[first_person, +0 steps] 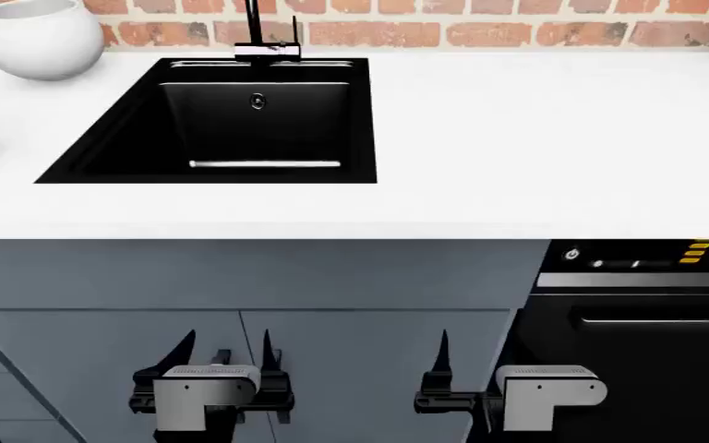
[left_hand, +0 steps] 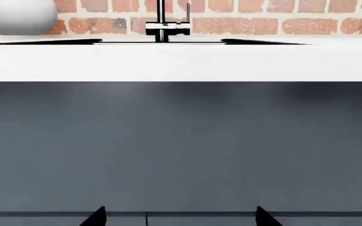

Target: Stack the bowls in the sink.

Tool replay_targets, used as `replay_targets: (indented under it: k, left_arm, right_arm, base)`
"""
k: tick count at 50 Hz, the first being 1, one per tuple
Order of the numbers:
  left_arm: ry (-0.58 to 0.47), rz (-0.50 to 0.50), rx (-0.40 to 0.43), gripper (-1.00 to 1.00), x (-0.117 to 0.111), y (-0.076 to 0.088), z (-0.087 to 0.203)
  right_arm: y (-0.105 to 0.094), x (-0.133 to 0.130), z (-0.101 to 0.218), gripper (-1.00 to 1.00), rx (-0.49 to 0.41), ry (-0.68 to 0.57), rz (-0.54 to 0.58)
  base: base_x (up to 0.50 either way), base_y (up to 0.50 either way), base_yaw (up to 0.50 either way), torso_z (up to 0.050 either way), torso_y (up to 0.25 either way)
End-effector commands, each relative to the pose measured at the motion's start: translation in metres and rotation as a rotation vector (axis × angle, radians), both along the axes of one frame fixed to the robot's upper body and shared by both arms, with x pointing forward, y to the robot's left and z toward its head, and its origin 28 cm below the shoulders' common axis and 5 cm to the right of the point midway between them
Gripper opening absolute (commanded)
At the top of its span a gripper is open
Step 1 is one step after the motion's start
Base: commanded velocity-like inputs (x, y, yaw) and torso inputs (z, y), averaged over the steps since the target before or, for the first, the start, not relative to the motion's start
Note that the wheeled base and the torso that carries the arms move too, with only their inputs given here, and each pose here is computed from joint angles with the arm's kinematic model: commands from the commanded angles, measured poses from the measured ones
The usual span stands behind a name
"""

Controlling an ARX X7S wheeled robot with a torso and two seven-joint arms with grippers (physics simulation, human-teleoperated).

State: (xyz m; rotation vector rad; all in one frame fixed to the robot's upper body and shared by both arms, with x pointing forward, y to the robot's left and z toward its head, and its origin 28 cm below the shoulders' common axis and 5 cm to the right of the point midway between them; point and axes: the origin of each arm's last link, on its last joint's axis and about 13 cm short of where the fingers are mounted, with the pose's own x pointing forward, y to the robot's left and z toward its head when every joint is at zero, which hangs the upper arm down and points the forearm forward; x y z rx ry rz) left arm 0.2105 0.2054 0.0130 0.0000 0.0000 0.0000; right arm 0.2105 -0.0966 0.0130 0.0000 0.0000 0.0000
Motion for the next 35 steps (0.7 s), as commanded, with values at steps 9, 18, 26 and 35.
replay_targets:
  k: [9,18,26,35]
  left_arm:
    - [-0.013,-0.003,-0.014,1.00,-0.0008,-0.0008,0.0000]
    - [0.002,0.000,-0.046,1.00,0.0000,-0.0006,-0.0007]
    - [0.003,-0.002,-0.046,1.00,0.0005,-0.0007,-0.0006]
    - [0.004,-0.003,-0.045,1.00,-0.0001,-0.0010,0.0001]
  right_arm:
    - [-0.0008,0.0003,0.0003,1.00,-0.004,0.003,-0.030]
    - [0.0015,-0.0008,-0.0002,1.00,-0.023,0.028,0.017]
    - [0.0019,-0.0005,-0.0016,1.00,-0.045,0.038,0.026]
    - [0.0028,-0.0011,-0.0017,1.00,-0.054,0.045,0.038]
  base:
    - [0.00,0.00,0.00,0.000,0.000]
    - [0.00,0.21,0.00,0.000,0.000]
    - [0.00,0.50,0.00,0.000,0.000]
    - [-0.03,0.50,0.00,0.000,0.000]
